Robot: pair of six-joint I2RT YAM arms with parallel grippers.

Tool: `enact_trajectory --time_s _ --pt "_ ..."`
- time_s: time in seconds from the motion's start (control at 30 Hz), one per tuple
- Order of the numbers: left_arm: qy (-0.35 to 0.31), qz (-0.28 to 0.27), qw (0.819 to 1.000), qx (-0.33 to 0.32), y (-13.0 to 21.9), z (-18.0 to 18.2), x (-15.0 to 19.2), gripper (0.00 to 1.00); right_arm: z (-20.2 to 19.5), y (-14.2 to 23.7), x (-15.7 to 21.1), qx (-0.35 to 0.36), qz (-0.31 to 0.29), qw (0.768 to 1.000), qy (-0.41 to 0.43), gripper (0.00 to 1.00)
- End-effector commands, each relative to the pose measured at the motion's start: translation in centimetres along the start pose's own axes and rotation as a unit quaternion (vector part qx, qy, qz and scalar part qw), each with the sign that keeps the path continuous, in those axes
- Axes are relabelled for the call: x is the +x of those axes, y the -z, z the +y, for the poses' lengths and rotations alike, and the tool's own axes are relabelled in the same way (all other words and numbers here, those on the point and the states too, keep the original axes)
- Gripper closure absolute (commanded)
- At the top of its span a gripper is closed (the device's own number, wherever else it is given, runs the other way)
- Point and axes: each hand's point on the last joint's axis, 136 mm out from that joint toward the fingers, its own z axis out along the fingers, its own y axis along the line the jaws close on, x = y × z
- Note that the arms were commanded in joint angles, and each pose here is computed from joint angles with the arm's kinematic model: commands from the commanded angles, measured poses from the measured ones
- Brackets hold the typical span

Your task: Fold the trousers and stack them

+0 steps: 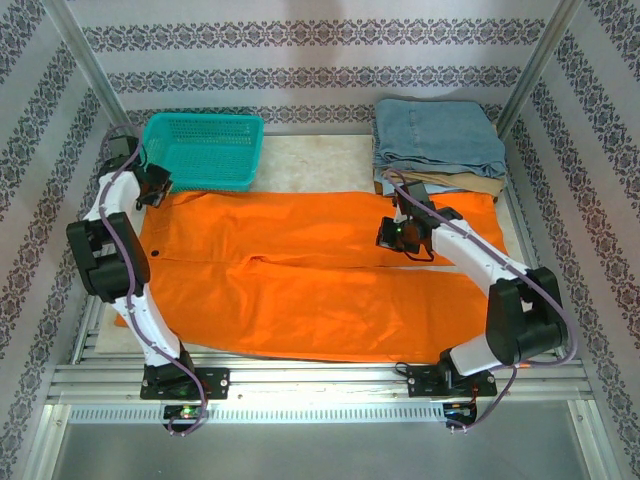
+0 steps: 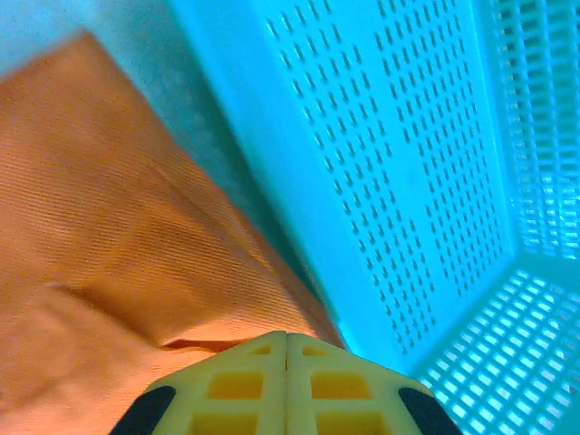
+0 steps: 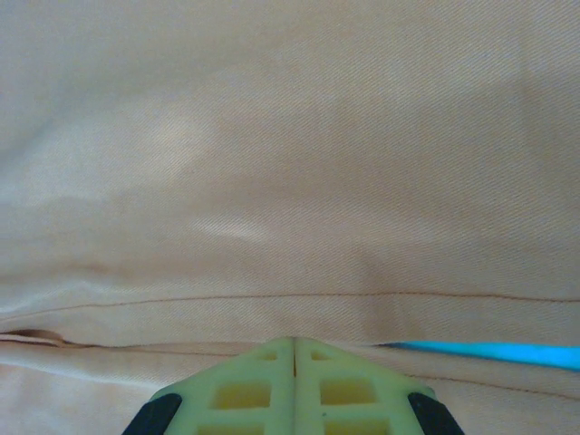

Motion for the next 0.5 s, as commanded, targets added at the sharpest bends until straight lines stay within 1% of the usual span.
enact_trajectory --time_s 0.0,0.03,0.07,0.13,0.2,0.23,0.27,0.3,0.37,0.43,0.47 --pt "0.007 0.014 1.000 0.013 -0.1 0.8 0.4 0.53 -0.8 1.2 0.0 0.019 -0.008 1.000 -0.004 1.00" --pt "0.003 0.012 0.999 0.030 0.5 0.2 0.5 0.42 -0.6 1.5 0.0 0.019 -0.009 1.000 -0.001 1.00" --pt "0.003 0.008 0.999 0.037 1.3 -0.1 0.7 0.32 -0.7 1.8 0.0 0.023 -0.010 1.000 0.000 0.97" --pt "-0.006 -0.006 0.998 0.068 3.6 -1.2 0.9 0.28 -1.3 2.3 -0.1 0.036 -0.015 0.999 0.001 0.92" --pt "-0.013 -0.015 0.996 0.092 5.7 -1.8 2.3 0.27 -2.4 2.9 -0.6 0.046 -0.022 0.999 -0.014 0.92" --pt "-0.020 -0.015 0.995 0.099 6.6 -2.0 3.6 0.27 -3.2 3.1 -1.1 0.052 -0.029 0.998 -0.029 0.93" --pt "-0.026 -0.006 0.995 0.101 7.0 -1.8 5.5 0.27 -4.4 3.2 -1.9 0.063 -0.042 0.996 -0.047 0.97" --pt "-0.030 0.004 0.994 0.105 7.1 -1.6 7.1 0.27 -5.4 3.0 -2.6 0.068 -0.049 0.994 -0.066 1.00" --pt "-0.027 0.027 0.993 0.114 6.8 -0.7 11.3 0.30 -7.2 2.4 -4.2 0.082 -0.055 0.991 -0.093 1.00" --pt "-0.032 0.038 0.991 0.125 6.0 0.2 15.3 0.32 -8.6 1.2 -5.4 0.110 -0.041 0.988 -0.101 1.00" --pt "-0.041 0.049 0.990 0.130 5.5 0.7 17.3 0.32 -9.2 0.2 -5.8 0.113 -0.018 0.988 -0.107 1.00"
